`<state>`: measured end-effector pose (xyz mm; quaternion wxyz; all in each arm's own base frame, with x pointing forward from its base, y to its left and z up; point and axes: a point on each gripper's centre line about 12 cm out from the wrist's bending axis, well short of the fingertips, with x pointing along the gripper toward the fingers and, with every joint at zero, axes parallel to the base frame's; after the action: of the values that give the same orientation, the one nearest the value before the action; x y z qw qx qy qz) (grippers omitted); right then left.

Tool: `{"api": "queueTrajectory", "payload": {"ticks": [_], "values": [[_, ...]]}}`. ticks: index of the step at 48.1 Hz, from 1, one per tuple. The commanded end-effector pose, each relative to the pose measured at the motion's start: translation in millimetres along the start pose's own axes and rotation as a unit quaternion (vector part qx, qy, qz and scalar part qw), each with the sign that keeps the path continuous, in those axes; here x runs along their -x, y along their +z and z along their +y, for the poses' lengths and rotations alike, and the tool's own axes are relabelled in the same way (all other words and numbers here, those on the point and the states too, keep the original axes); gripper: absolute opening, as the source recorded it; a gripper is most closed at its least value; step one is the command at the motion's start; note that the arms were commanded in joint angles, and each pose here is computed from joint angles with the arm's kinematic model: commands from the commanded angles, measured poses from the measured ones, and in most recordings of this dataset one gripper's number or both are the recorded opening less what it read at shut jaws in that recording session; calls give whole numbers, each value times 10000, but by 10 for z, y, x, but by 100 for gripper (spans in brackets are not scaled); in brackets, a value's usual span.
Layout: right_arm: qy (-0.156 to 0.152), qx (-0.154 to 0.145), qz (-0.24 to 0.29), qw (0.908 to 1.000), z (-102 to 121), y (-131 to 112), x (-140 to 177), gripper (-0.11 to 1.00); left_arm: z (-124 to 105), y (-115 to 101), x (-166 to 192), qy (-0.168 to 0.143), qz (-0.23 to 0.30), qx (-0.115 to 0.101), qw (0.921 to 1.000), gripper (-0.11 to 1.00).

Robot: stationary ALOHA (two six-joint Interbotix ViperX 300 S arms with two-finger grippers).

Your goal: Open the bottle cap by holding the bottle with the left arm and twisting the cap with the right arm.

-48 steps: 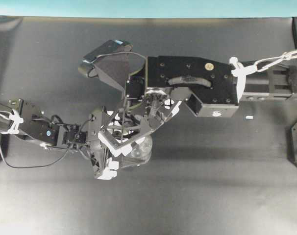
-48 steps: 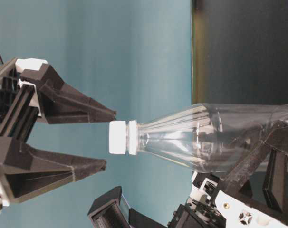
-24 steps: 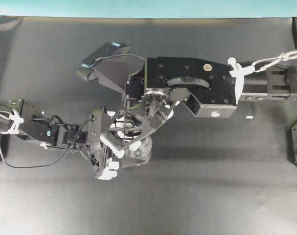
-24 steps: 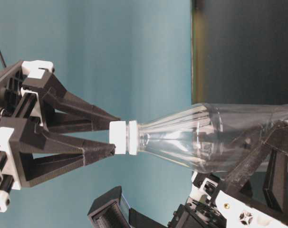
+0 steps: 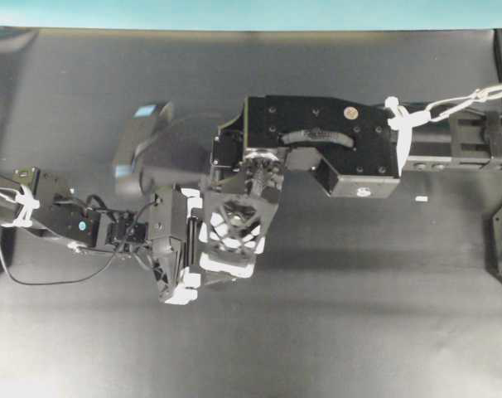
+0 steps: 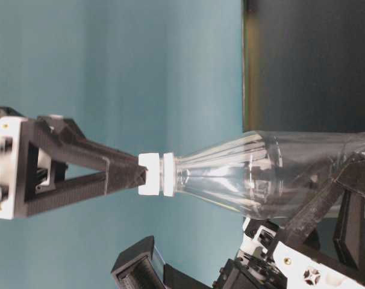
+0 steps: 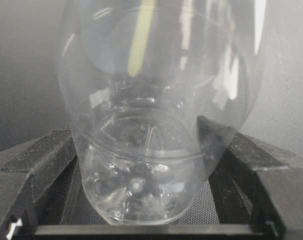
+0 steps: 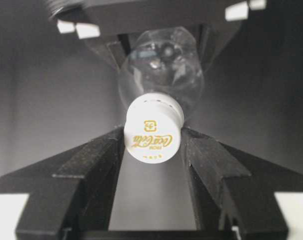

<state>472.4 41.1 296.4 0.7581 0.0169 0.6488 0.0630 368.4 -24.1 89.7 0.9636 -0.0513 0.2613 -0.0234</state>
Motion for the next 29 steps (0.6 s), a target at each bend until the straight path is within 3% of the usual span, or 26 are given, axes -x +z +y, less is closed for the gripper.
{"api": "queueTrajectory", "payload": {"ticks": [1,11,18,22,29], "values": [[-43,479,101,9988,-26,-16,-4,36,-28,-105,-27,-28,197,-15,9998,81],[-194,1527,158,9880,-17,-27,-10,36,-5,-104,-31,-1,201,-23,9998,81],[-293,2264,214,9734,-10,-35,-9,36,11,-101,-31,18,199,-11,9998,81],[-284,2494,229,9677,4,-41,-17,36,10,-91,-31,16,184,-11,9998,81],[-281,2588,263,9652,7,-54,-32,36,11,-96,-34,18,191,-3,9998,81]]}}
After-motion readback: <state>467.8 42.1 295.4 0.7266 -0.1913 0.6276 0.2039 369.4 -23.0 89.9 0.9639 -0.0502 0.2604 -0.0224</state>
